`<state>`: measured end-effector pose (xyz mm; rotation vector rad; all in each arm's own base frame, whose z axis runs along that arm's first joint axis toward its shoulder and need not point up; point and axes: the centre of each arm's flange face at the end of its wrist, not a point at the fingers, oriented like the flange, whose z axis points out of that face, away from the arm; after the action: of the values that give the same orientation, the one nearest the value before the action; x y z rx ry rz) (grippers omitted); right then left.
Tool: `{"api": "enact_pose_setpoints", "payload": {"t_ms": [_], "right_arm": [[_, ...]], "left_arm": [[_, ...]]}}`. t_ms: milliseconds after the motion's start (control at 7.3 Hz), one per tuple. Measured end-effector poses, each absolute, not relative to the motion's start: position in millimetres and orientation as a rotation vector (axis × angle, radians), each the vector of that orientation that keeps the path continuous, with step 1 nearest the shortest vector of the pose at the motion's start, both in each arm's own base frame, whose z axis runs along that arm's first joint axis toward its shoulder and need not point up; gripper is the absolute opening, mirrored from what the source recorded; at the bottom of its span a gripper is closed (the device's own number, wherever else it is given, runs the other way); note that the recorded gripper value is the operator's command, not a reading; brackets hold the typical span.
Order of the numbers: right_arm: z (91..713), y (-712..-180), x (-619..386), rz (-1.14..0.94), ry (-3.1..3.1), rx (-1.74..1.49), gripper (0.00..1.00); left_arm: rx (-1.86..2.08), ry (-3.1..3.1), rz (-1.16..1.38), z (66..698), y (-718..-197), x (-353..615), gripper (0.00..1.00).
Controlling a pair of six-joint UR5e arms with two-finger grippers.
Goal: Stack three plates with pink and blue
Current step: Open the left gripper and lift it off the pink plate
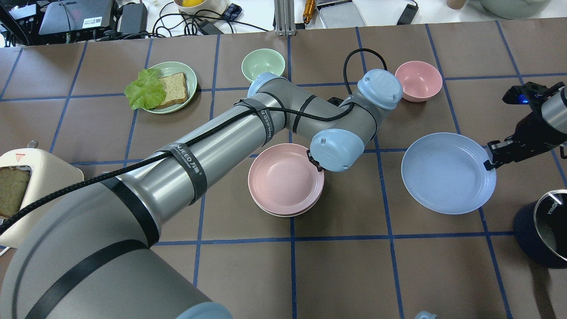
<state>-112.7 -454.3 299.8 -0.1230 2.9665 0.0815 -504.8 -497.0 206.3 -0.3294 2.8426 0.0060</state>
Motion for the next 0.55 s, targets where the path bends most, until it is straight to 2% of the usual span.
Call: {"api": "enact_pose_setpoints", "payload": {"t_ms": [548], "right_arm": [[299.9, -454.4, -112.5, 0.080, 2.966, -0.125, 0.00]], "left_arm": [[-0.317, 2.849, -0.005, 194.2, -508.4, -509.7, 0.00]]}}
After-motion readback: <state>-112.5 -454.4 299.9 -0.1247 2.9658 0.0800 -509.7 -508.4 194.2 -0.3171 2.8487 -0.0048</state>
